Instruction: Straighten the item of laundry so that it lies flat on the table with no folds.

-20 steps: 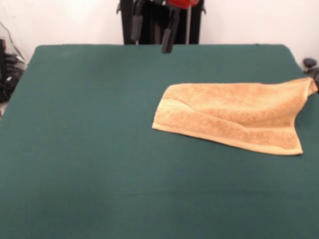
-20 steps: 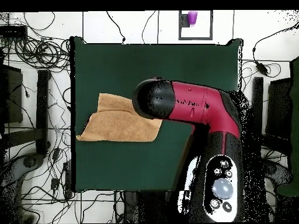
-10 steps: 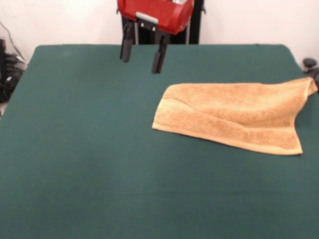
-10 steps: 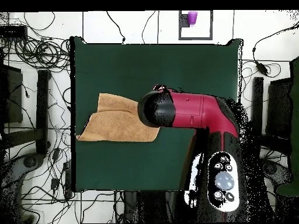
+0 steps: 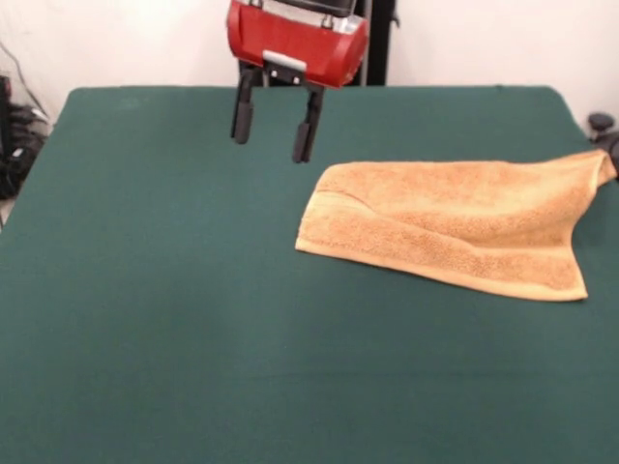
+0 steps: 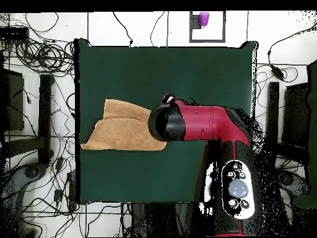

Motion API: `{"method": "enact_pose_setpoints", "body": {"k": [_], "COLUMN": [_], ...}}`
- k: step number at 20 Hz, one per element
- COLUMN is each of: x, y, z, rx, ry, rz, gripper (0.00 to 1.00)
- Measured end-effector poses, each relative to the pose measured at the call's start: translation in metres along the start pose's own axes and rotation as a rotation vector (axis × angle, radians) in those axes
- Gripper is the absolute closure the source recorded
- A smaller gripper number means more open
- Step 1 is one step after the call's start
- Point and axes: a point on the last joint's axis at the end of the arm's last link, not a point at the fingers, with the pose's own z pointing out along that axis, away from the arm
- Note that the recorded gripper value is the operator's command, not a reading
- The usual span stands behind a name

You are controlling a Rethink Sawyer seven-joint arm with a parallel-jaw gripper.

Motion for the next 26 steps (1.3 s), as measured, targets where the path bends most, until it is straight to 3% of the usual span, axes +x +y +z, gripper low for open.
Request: {"method": "enact_pose_setpoints", "body": {"k": [5,12,21,25,26], "x": [0.011,0.039,0.084,0.098,0.106], "y": [-0.007,-0.044,-0.069,-0.059,-0.048], "z": [0.01,0.048,0.077,0.076,0.073], "rx": [-0.015,-0.067,-0.093,-0.086,-0.072], "ry": [0.02,0.116,0.185,0.194,0.19], "rz": [-0.012,0.065,0.114,0.069,0.017], "gripper": [0.0,0.0,0.0,0.0,0.0]}}
